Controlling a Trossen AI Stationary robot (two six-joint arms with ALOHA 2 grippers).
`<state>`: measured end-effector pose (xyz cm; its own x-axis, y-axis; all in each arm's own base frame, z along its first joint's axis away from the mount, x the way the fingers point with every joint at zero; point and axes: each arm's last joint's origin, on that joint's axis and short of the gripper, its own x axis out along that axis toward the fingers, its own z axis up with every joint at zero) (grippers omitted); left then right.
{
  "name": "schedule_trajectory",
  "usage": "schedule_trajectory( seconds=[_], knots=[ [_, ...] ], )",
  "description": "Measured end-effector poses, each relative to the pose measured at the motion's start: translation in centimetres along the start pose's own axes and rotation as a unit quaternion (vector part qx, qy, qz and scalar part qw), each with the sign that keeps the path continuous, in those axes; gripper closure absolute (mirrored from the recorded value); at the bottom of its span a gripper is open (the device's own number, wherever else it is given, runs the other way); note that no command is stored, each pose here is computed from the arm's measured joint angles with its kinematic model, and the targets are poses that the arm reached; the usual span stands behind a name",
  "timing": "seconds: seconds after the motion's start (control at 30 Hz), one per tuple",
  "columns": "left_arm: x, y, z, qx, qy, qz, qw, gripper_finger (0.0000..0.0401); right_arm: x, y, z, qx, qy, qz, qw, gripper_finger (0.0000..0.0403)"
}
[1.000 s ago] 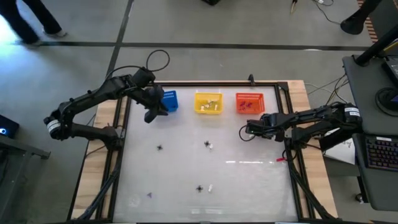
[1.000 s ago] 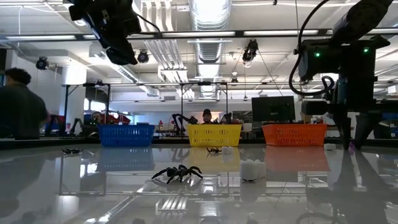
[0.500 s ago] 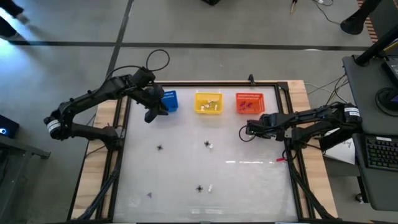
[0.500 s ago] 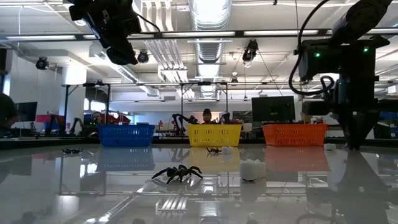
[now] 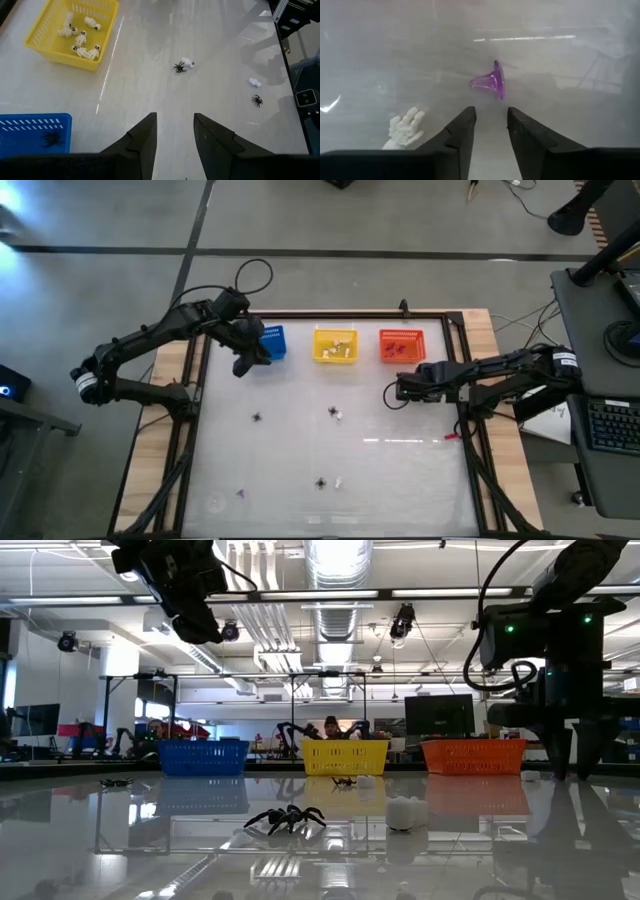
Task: Sort Halloween decoration
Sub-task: Put the purple witch hat toy into the orange basket
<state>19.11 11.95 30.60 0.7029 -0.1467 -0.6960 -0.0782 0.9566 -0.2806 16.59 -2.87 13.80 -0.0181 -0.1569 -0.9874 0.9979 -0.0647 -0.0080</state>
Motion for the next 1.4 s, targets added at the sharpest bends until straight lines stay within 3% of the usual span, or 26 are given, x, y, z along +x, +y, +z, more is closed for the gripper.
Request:
schedule_trajectory(
  seconds=[0.27, 0.57, 1.03, 1.4],
  knots=[
    [0.0, 0.0, 0.1, 0.004, -0.006, 0.001, 1.000, 0.0290, 0.0, 0.0, 0.8, -0.019, -0.048, -0.004, 0.999, 0.0266],
    [0.0, 0.1, 0.2, 0.005, -0.011, 0.003, 1.000, 0.0290, 0.2, -0.1, 1.5, -0.007, -0.049, -0.009, 0.999, 0.0275],
    [0.0, 0.1, 0.3, 0.006, -0.014, 0.004, 1.000, 0.0290, 0.6, -0.5, 1.4, 0.017, -0.041, -0.016, 0.999, 0.0368],
    [0.0, 0.1, 0.3, 0.000, -0.014, 0.003, 1.000, 0.0290, 0.6, -0.6, 1.4, 0.013, -0.033, -0.018, 0.999, 0.0393]
  ],
)
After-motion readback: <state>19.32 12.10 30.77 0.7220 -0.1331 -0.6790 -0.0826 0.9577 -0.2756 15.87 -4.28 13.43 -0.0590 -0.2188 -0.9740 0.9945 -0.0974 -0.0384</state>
